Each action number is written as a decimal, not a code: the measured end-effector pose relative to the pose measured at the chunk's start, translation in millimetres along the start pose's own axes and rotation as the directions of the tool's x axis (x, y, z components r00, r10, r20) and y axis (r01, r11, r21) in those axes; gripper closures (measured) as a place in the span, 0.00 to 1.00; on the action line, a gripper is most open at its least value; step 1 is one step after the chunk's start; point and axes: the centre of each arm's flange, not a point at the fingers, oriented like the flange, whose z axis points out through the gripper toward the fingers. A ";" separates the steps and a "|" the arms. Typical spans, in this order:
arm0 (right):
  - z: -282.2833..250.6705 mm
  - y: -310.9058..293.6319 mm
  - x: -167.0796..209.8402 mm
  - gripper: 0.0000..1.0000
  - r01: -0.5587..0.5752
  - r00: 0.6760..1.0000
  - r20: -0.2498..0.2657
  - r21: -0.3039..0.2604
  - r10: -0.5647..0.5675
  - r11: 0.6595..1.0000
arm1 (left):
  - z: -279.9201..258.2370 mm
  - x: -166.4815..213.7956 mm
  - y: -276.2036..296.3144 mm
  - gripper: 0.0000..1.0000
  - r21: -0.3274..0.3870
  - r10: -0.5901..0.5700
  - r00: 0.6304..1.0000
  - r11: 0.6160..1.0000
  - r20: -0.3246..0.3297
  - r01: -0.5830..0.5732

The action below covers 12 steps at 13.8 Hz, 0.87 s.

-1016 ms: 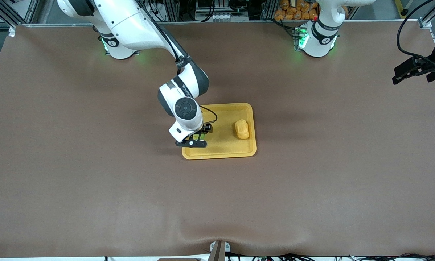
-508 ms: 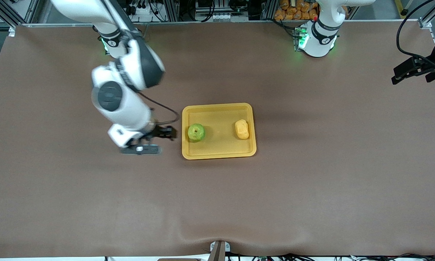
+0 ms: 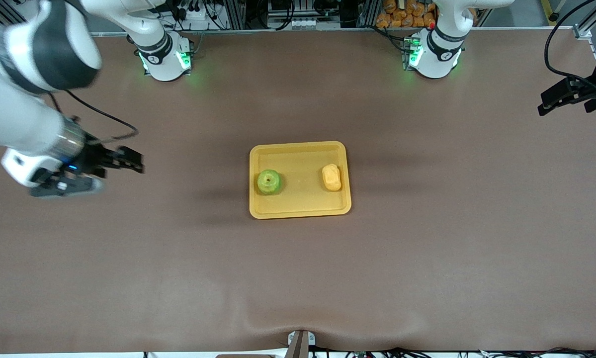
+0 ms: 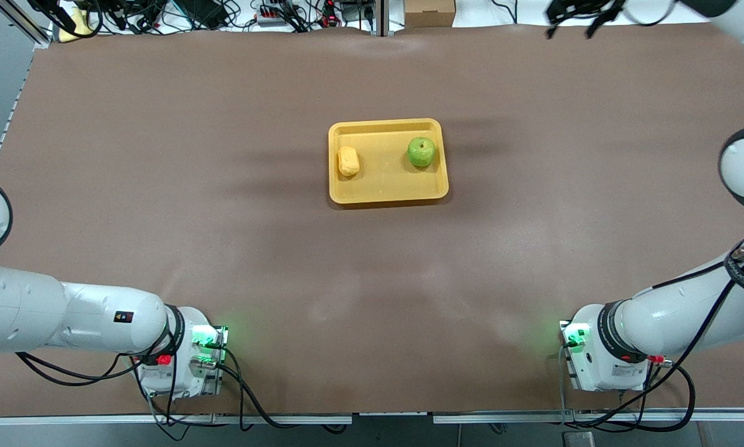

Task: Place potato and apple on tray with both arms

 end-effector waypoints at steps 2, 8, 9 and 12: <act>-34.1 33.2 -24.1 0.00 -0.003 1.000 -0.004 -0.017 0.003 1.000 | -1.3 0.1 -0.1 0.00 0.000 0.000 1.000 1.000 -0.003 0.000; -77.5 80.6 -80.1 0.00 -0.061 0.997 0.032 -0.092 0.064 0.994 | -3.3 -0.1 -0.3 0.00 -0.001 -0.001 1.000 1.000 -0.008 0.001; -77.0 87.0 -82.0 0.00 -0.079 0.996 0.041 -0.091 0.083 0.993 | -3.4 -0.1 -0.3 0.00 -0.001 -0.001 1.000 1.000 -0.008 0.001; -74.9 88.6 -85.4 0.00 -0.152 0.985 0.063 -0.093 0.158 0.984 | -3.6 -0.1 -0.8 0.00 -0.001 -0.001 1.000 1.000 -0.008 0.001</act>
